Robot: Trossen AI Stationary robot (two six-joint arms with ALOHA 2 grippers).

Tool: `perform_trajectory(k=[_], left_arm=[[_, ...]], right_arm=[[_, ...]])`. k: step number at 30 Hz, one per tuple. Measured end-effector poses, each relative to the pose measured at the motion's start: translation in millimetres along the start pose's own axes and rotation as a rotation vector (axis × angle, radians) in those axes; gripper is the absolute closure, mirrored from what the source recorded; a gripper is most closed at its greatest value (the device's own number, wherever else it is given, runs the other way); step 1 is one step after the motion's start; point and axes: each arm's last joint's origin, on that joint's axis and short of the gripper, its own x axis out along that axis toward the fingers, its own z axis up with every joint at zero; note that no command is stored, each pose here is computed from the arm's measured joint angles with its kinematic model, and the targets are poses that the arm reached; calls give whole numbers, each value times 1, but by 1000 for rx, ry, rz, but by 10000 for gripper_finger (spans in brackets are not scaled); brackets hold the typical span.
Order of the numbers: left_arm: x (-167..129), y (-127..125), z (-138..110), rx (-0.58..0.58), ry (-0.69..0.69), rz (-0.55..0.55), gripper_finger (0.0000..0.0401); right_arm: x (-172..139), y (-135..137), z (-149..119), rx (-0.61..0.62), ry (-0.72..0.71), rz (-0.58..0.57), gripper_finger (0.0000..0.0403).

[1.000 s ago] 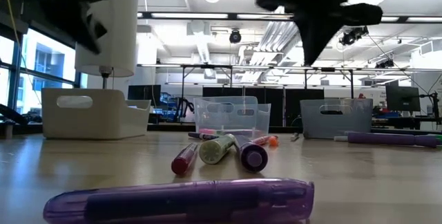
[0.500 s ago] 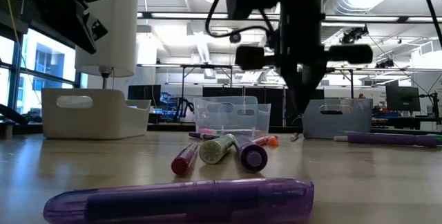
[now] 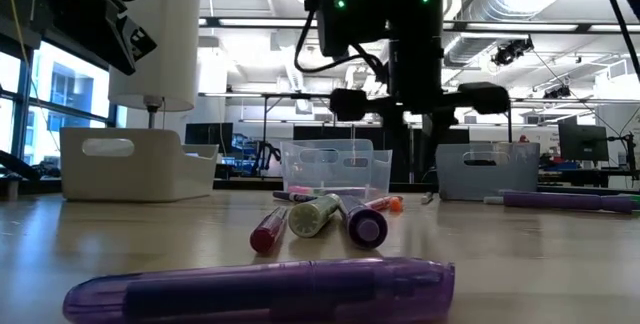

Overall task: Pick & Place Markers
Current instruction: Put the brown marker into the black bin

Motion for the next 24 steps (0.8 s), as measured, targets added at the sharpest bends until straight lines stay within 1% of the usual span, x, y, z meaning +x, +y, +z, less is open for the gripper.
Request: perform_trajectory(k=[4, 7, 12, 18, 24], left_arm=[[0, 0, 0, 0, 0, 0, 401], [0, 0, 0, 0, 0, 0, 401], [0, 0, 0, 0, 0, 1, 401], [0, 0, 0, 0, 0, 8, 401], [0, 1, 0, -4, -1, 27, 401]], right_arm=[[3, 1, 2, 52, -18, -3, 291], [9, 2, 1, 87, -27, -19, 273], [12, 3, 0, 102, -34, -30, 271], [12, -1, 1, 82, -60, -65, 273], [15, 0, 10, 57, -103, -68, 273]])
